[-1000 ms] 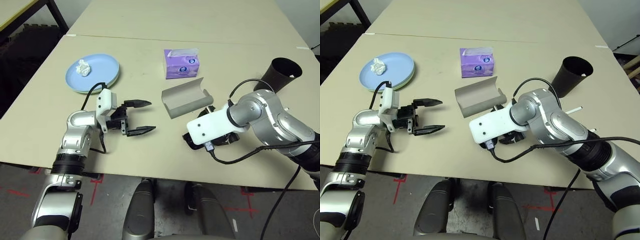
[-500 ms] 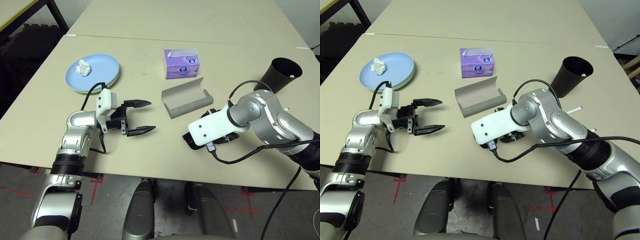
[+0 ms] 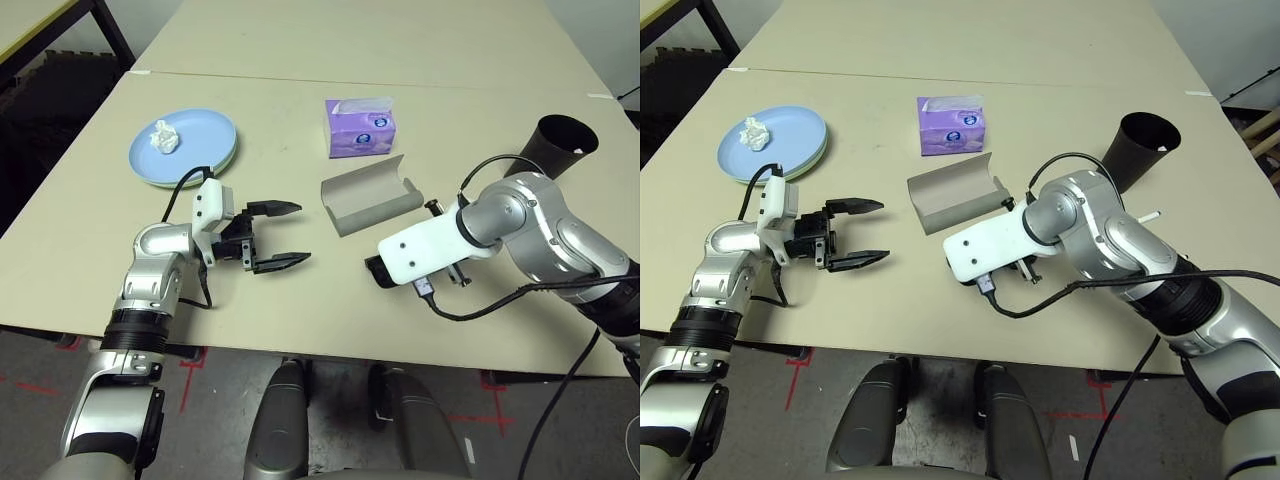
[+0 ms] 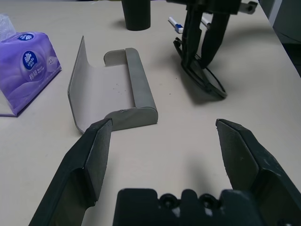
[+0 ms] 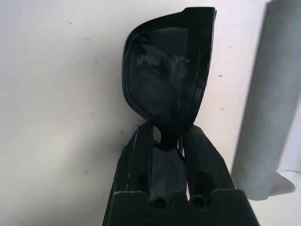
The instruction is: Organize and tidy the items on the table.
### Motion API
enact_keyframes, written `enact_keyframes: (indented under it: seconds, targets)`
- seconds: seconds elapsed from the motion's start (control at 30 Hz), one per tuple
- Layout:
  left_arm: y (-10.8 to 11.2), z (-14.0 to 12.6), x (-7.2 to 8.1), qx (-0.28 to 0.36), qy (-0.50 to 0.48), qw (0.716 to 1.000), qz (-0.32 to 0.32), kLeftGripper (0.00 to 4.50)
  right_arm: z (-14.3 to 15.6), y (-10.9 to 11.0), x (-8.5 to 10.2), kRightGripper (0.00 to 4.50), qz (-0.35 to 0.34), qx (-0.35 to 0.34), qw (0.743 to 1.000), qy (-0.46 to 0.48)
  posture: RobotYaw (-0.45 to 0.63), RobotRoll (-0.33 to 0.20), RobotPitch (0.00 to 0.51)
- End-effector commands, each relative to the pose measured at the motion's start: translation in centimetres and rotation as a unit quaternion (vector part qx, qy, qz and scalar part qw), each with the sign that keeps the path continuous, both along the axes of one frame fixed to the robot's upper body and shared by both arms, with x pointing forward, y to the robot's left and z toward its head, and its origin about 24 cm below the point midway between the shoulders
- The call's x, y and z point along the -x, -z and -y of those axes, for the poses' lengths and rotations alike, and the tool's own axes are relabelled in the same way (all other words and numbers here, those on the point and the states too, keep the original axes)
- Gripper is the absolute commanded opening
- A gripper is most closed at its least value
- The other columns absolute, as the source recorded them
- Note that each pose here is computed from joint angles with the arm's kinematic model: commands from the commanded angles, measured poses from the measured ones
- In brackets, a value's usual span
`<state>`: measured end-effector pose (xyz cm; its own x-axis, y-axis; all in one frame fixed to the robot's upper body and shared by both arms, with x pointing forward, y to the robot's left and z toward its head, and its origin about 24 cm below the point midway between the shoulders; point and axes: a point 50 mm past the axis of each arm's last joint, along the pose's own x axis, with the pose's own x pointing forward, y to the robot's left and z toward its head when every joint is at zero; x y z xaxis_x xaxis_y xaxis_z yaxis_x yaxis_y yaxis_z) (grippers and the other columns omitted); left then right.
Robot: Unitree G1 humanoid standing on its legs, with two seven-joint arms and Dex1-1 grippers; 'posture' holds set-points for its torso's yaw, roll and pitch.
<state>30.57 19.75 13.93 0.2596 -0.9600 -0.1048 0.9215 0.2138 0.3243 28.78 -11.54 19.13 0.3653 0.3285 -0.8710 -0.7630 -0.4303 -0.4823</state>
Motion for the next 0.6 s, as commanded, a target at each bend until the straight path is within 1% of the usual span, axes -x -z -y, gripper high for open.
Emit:
enact_keyframes:
  seconds: [0.03,0.1,0.2,0.3,0.43,0.6]
  targets:
    - [0.3,0.1,0.2,-0.011,0.009,1.000,-0.005,4.50,-0.3,-2.0,-0.3,0.69,0.021,-0.014,1.000,-0.001,0.24,0.000,0.208]
    - [0.3,0.1,0.2,-0.012,0.009,1.000,-0.005,4.50,-0.3,-2.6,-0.5,0.32,0.026,-0.016,1.000,-0.001,0.24,0.000,0.207]
    - [0.3,0.1,0.2,-0.013,0.010,1.000,-0.006,4.50,-0.3,-4.2,-0.7,0.32,0.037,-0.026,0.999,-0.001,0.24,0.000,0.202]
    - [0.2,0.1,0.1,-0.014,0.010,1.000,-0.006,4.50,-0.3,-5.1,-0.8,0.32,0.044,-0.036,0.998,-0.002,0.23,0.000,0.200]
    - [0.2,0.1,0.0,-0.015,0.011,1.000,-0.007,4.50,-0.4,-6.0,-1.1,0.32,0.055,-0.045,0.997,-0.002,0.23,0.000,0.196]
    - [0.1,0.0,-0.1,-0.016,0.010,1.000,-0.006,4.50,-0.6,-6.6,-1.9,0.32,0.070,-0.052,0.996,0.003,0.23,0.000,0.194]
